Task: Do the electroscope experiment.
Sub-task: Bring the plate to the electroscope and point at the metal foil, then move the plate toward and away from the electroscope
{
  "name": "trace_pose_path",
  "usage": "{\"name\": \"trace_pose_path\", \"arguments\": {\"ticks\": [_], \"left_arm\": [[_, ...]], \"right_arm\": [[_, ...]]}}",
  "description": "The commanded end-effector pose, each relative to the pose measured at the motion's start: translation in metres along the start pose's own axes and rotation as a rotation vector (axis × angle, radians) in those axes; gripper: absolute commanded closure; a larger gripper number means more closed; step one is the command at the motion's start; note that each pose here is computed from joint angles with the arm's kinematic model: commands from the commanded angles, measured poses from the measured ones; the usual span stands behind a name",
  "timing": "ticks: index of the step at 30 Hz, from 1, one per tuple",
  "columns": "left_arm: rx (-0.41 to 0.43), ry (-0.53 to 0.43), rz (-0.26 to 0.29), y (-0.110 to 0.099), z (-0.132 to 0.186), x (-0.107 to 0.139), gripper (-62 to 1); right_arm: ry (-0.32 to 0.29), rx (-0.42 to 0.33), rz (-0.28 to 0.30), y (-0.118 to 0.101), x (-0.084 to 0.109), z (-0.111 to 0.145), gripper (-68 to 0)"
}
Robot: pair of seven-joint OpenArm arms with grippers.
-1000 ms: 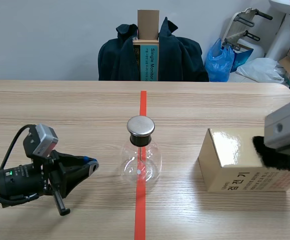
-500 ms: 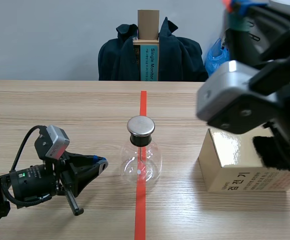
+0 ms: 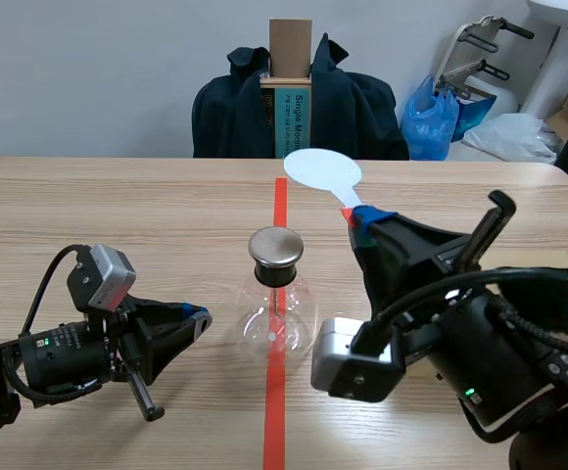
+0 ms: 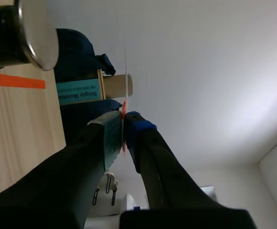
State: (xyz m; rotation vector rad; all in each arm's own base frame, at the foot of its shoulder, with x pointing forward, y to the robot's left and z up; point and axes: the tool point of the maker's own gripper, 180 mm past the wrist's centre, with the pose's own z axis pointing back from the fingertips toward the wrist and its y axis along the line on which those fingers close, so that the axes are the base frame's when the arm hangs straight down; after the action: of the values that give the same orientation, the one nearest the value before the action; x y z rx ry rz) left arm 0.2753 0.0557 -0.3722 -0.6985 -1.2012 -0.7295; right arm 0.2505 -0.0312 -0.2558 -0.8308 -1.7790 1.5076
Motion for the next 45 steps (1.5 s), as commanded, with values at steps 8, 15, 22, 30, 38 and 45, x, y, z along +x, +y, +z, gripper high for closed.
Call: {"name": "trace_pose_path", "arguments": {"ticks": [8,15,22,30,38,45], "left_arm": [[0.004,-0.050,-0.005,0.001,-0.006,0.013,-3.0],[0.004,-0.049,-0.004,0.001,-0.006,0.013,-3.0],[0.003,-0.051,-0.001,0.000,-0.007,0.013,-3.0],[0.001,-0.060,0.006,-0.003,-0.010,0.014,-3.0],[0.001,-0.061,0.006,-0.003,-0.010,0.014,-3.0],[0.001,-0.061,0.006,-0.003,-0.010,0.014,-3.0]], "right_arm": [[0.034,0.041,0.016,0.017,-0.011,0.007,-0.8],[0.027,0.066,0.025,0.026,-0.010,0.010,-0.8],[-0.080,0.039,0.068,0.021,0.009,0.010,-0.8],[-0.206,0.051,0.103,0.025,0.031,0.014,-0.8],[-0.238,0.056,0.113,0.026,0.036,0.015,-0.8],[-0.239,0.057,0.116,0.026,0.037,0.015,-0.8]]}}
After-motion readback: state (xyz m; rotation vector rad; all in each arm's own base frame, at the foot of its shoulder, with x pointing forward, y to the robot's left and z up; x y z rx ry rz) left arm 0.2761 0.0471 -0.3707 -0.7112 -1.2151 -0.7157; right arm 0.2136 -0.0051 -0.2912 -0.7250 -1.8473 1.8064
